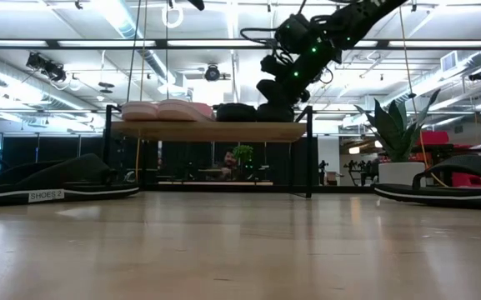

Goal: Pick and place slides into the shelf
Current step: Put the middle black slides on the shelf aligned with the pink and black slides

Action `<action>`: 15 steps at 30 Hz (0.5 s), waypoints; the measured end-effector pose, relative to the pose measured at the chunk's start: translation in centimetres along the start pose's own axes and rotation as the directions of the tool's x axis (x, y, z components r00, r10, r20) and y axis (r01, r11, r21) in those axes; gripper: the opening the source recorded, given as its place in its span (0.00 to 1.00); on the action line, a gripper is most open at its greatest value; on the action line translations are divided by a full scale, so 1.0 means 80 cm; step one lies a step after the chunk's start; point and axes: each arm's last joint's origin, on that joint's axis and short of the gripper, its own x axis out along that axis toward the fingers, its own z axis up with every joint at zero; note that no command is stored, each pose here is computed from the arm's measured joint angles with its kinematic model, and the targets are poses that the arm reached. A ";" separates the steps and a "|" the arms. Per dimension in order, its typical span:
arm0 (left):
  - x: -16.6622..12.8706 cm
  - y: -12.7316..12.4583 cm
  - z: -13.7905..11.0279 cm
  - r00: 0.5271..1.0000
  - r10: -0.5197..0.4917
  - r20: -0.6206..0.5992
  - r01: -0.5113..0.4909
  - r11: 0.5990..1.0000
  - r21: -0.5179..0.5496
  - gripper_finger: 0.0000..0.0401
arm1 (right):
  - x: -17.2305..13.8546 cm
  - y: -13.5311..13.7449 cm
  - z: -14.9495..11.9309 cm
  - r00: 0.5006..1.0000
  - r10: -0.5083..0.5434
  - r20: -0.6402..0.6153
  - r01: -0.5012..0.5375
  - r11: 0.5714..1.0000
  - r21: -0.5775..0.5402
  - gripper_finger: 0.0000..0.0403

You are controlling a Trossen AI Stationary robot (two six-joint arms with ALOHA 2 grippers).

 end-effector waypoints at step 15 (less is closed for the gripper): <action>0.000 0.000 -0.001 1.000 -0.001 -0.005 0.001 0.999 -0.045 0.03 | -0.022 0.010 0.002 0.999 0.033 -0.030 -0.032 0.999 0.013 0.02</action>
